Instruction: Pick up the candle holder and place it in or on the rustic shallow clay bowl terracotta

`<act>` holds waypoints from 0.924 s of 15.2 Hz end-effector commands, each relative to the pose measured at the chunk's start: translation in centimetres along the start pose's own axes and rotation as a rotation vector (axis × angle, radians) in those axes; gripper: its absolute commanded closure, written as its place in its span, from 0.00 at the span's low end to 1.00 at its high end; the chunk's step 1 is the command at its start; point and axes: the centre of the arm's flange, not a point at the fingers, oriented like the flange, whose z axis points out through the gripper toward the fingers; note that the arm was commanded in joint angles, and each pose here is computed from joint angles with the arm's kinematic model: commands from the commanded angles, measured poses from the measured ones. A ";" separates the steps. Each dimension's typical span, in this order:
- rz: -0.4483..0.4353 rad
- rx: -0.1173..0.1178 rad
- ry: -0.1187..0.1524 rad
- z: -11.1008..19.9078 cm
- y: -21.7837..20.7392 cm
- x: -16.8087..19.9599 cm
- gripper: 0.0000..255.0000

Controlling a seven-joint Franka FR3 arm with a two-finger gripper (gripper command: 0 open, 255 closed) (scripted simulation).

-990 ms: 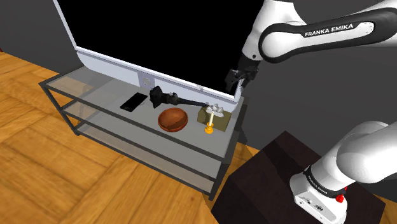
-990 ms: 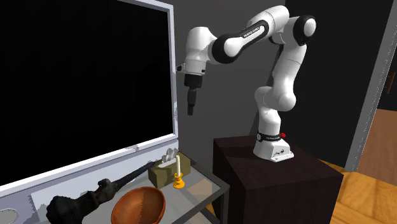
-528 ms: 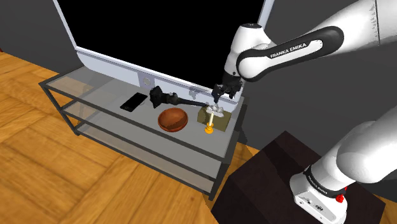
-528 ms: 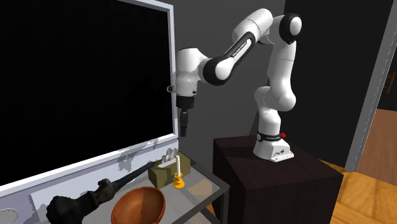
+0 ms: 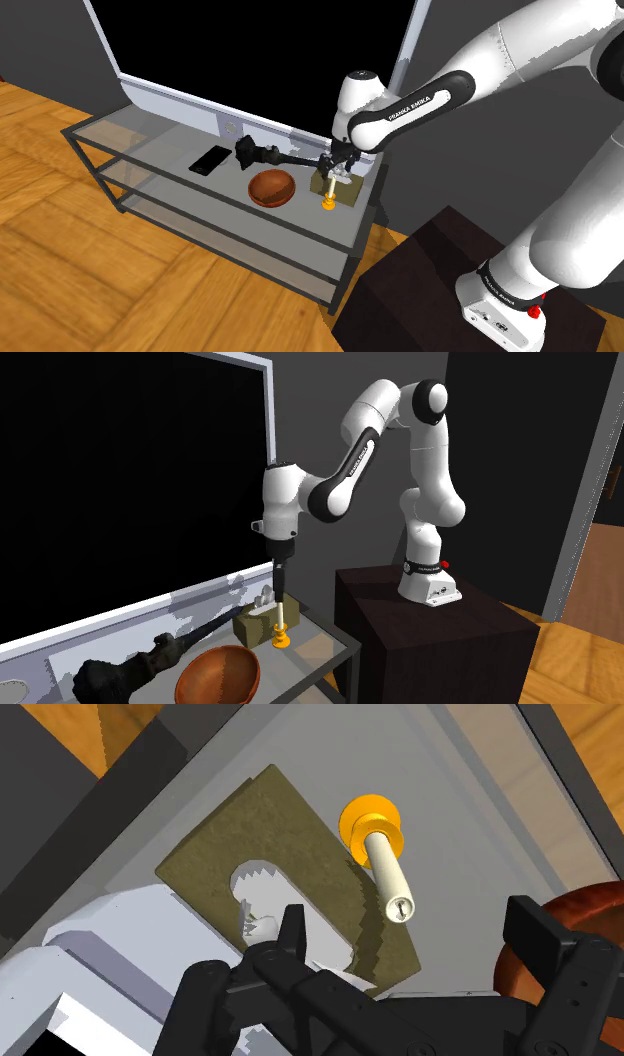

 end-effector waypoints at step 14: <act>0.000 -0.001 0.000 3.4 -0.1 -0.1 1.00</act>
